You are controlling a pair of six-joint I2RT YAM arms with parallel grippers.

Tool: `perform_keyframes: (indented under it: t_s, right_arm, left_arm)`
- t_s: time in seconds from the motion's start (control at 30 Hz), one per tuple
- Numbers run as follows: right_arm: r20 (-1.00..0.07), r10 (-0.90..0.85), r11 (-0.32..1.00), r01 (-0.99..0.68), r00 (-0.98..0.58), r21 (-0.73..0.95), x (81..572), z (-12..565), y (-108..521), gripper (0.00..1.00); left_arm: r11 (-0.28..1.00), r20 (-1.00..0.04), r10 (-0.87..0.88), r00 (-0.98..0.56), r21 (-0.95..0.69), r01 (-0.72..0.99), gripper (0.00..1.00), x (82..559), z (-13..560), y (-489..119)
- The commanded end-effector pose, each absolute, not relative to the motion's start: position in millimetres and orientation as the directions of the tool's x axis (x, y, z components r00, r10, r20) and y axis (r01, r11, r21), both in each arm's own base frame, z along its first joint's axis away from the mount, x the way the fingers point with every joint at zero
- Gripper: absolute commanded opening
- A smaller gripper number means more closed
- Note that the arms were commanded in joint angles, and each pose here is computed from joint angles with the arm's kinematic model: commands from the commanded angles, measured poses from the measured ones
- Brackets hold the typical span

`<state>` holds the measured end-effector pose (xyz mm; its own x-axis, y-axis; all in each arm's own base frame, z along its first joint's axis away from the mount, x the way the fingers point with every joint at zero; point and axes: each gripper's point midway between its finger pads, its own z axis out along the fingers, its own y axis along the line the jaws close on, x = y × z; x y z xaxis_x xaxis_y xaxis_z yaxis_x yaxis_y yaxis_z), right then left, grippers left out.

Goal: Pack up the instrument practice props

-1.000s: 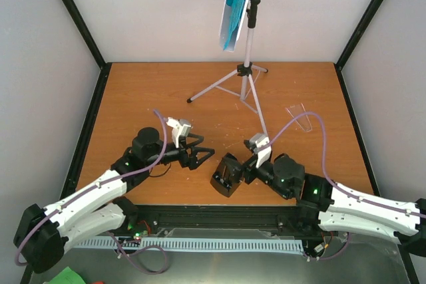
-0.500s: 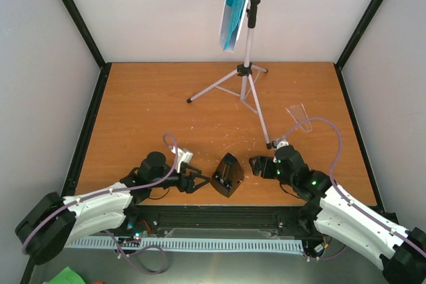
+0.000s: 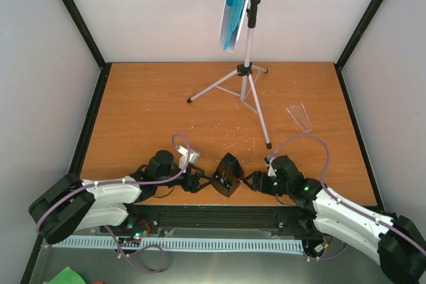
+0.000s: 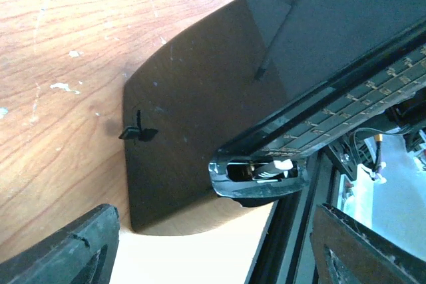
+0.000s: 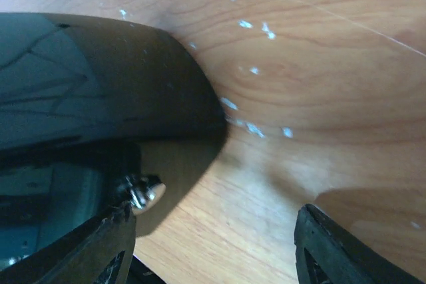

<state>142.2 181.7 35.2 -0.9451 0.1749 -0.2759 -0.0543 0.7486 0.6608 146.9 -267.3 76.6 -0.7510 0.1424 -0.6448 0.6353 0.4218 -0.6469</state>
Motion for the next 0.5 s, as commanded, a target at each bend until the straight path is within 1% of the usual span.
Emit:
perform_keyframes:
  t_s: [0.0, 0.1, 0.13, 0.2, 0.23, 0.27, 0.37, 0.4, 0.47]
  right_arm:
    - [-0.354, 0.197, 0.654, -0.147, -0.914, 0.742, 167.1, 71.5, 210.8, 0.64]
    - [-0.427, 0.222, 0.670, -0.181, -0.877, 0.720, 189.5, 84.6, 215.9, 0.63]
    - [-0.450, 0.226, 0.671, -0.197, -0.864, 0.715, 196.8, 89.9, 219.1, 0.63]
    - [-0.487, 0.224, 0.666, -0.232, -0.844, 0.709, 209.7, 99.2, 227.7, 0.63]
    - [-0.498, 0.221, 0.666, -0.243, -0.838, 0.705, 215.7, 102.2, 232.4, 0.63]
    - [-0.506, 0.217, 0.670, -0.250, -0.835, 0.699, 221.0, 104.0, 236.2, 0.63]
    - [-0.531, 0.193, 0.701, -0.262, -0.825, 0.663, 233.5, 104.0, 240.8, 0.63]
    - [-0.544, 0.185, 0.715, -0.268, -0.818, 0.646, 236.6, 106.1, 239.8, 0.64]
    - [-0.576, 0.173, 0.754, -0.269, -0.799, 0.599, 241.6, 112.7, 230.0, 0.70]
  left_arm:
    - [0.402, -0.738, 0.129, -0.662, -0.571, 0.715, 0.79, 157.7, 92.8, -275.1]
    - [0.438, -0.746, 0.127, -0.654, -0.550, 0.712, 0.80, 160.1, 87.3, -269.1]
    - [0.454, -0.749, 0.124, -0.651, -0.541, 0.708, 0.82, 161.8, 85.7, -266.5]
    - [0.484, -0.755, 0.116, -0.645, -0.524, 0.701, 0.94, 164.3, 82.7, -261.1]
    - [0.493, -0.760, 0.111, -0.640, -0.517, 0.700, 0.98, 165.7, 82.6, -259.5]
    - [0.498, -0.766, 0.109, -0.634, -0.510, 0.701, 0.99, 166.7, 83.1, -258.5]
    - [0.481, -0.779, 0.112, -0.617, -0.501, 0.719, 1.00, 165.6, 86.6, -260.4]
    - [0.472, -0.782, 0.115, -0.613, -0.500, 0.726, 0.99, 164.6, 87.3, -261.4]
    - [0.434, -0.786, 0.125, -0.606, -0.506, 0.746, 0.99, 159.0, 89.3, -264.9]
